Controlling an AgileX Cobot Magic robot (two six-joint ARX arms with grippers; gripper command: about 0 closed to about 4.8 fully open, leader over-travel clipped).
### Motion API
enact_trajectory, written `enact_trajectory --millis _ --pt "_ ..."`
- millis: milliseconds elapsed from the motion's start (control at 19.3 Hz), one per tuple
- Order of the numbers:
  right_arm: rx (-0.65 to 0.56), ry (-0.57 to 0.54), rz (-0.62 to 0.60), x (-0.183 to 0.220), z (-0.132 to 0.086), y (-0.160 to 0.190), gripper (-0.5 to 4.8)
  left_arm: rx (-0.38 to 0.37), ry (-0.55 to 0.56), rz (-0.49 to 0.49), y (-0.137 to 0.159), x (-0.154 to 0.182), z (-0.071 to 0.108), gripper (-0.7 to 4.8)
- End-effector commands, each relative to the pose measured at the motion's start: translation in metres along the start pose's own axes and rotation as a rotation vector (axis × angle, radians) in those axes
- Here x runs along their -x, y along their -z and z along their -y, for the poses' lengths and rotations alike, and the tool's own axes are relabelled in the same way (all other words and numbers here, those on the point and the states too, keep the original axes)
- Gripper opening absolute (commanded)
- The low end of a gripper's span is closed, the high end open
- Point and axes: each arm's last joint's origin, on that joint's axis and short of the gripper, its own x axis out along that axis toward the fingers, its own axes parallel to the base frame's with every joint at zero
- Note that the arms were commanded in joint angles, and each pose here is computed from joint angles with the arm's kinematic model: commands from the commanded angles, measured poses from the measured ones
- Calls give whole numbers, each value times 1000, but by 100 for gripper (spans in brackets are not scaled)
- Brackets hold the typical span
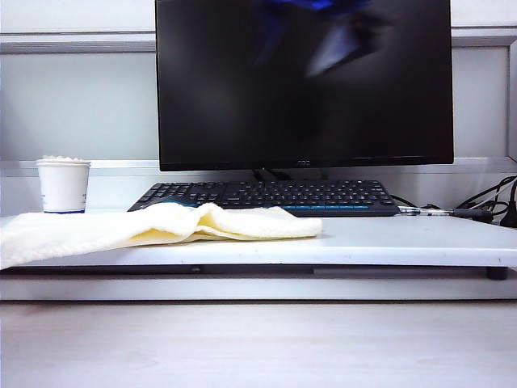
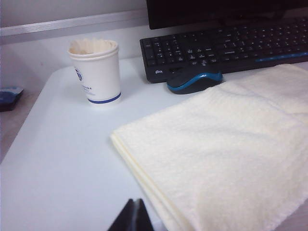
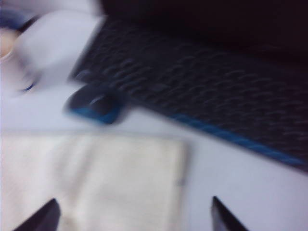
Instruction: Wipe the tabletop with a clean cloth to remove dust and stains.
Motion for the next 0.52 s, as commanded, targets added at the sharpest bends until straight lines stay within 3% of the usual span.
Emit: enact_trajectory --millis 52,156,312,519 --pt "-38 77 59 32 33 8 391 -2 -20 16 -2 0 -1 -5" --pt "-35 132 80 54 53 21 357 -2 -26 15 -2 0 -1 -5" --pt "-60 209 117 86 75 44 349 -2 -40 13 -2 0 -1 -5" --pt "-95 293 181 124 92 83 222 -2 -51 11 -2 0 -2 -5"
